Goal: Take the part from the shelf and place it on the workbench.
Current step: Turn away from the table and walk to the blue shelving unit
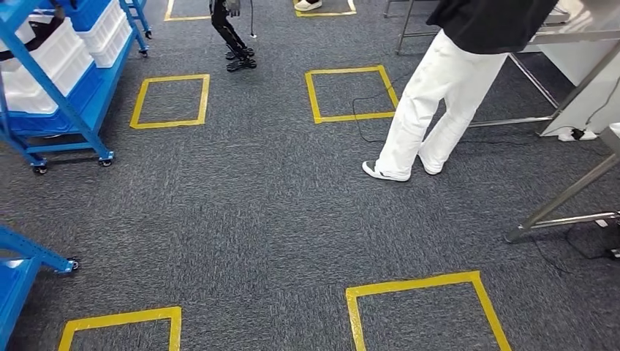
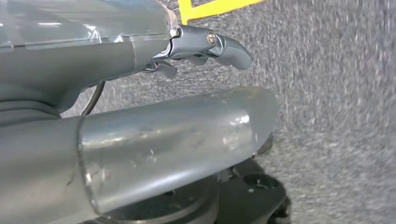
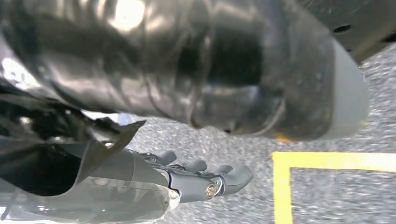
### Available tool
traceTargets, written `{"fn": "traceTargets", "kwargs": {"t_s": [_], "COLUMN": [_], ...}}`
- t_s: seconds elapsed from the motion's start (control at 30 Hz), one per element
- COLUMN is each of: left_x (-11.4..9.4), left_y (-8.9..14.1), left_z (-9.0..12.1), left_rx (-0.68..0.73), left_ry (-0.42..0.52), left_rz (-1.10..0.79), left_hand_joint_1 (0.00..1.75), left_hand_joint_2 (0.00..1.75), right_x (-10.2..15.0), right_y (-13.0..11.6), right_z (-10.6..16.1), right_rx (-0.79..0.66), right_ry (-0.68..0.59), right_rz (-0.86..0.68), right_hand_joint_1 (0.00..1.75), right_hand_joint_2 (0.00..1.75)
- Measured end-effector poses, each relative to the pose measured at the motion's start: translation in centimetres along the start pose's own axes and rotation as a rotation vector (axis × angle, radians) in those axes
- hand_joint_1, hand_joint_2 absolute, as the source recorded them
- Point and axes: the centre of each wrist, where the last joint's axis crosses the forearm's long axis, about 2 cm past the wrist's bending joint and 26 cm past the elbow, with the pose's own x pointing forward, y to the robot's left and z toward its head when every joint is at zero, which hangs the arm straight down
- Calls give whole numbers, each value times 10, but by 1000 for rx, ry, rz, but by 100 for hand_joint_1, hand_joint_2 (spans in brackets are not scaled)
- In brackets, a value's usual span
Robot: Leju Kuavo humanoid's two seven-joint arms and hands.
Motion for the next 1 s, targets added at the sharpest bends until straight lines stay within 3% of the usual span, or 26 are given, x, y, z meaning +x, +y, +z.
{"fn": "traceTargets", "kwargs": {"t_s": [1.0], "left_x": [5], "left_y": [0], "left_z": [-2], "left_rx": [23], "left_ry": [-19], "left_rz": [-15], "left_hand_joint_1": [0], "left_hand_joint_2": [0], "right_x": [7], "right_y": [16], "right_z": [0], "right_rx": [-15], "right_ry": [-4], "right_rz": [-26], "right_hand_joint_1": [0], "right_hand_joint_2": [0]}}
